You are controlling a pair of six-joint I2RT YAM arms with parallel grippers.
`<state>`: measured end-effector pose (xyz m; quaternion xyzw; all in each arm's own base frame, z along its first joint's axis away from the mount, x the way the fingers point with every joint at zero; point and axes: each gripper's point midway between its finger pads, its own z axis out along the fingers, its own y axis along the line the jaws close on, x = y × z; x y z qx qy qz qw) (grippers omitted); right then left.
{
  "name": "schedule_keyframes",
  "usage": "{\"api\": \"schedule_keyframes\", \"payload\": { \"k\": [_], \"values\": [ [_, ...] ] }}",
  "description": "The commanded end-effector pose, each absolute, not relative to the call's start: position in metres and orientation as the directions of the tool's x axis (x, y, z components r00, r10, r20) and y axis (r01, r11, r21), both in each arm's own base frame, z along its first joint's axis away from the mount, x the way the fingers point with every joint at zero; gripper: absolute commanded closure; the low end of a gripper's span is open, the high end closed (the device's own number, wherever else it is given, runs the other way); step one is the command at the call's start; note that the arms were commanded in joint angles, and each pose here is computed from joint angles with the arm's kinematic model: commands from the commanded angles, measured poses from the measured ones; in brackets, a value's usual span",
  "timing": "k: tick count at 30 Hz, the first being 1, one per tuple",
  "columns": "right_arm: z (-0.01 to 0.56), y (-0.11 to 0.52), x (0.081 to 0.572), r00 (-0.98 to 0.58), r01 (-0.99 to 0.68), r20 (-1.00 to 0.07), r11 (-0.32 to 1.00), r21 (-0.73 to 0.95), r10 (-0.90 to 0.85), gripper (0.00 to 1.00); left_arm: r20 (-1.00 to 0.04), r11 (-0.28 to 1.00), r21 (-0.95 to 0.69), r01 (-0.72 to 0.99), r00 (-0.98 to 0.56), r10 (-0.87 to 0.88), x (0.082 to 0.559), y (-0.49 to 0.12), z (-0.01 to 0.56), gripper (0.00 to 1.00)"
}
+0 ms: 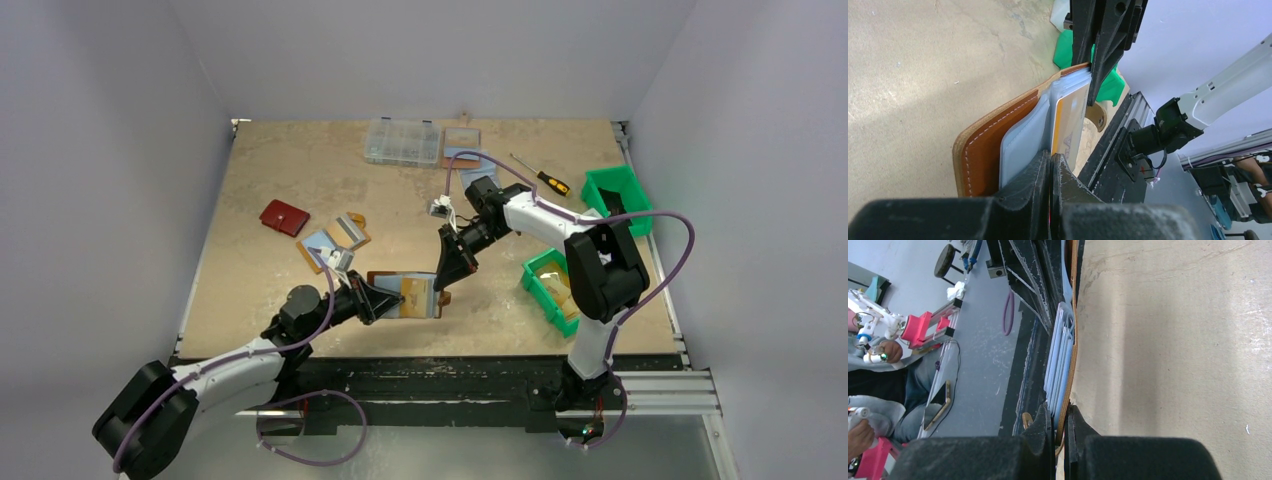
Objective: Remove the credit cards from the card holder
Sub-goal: Remove the credit card from the card holder.
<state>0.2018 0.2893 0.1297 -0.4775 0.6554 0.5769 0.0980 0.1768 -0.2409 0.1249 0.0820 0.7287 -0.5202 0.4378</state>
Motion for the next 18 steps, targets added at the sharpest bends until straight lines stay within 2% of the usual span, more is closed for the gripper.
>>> {"api": "schedule_keyframes", "payload": {
  "k": [1, 12, 18],
  "values": [
    [0.134, 0.287, 0.21, -0.517, -0.753, -0.691, -0.116, 0.648, -0.505, 1.0, -0.721, 0.393, -0.692, 0.605, -0.592, -0.359, 0.18, -0.244, 0.145, 1.0],
    [0.132, 0.285, 0.21, -0.517, -0.753, -0.684, -0.107, 0.649, -0.514, 1.0, -0.707, 0.315, -0.707, 0.633, -0.638, -0.304, 0.169, -0.25, 0.151, 1.0],
    [0.131, 0.285, 0.21, -0.517, -0.753, -0.682, -0.104, 0.65, -0.518, 1.0, -0.686, 0.323, -0.725, 0.608, -0.68, -0.258, 0.171, -0.255, 0.147, 1.0]
  ]
}}
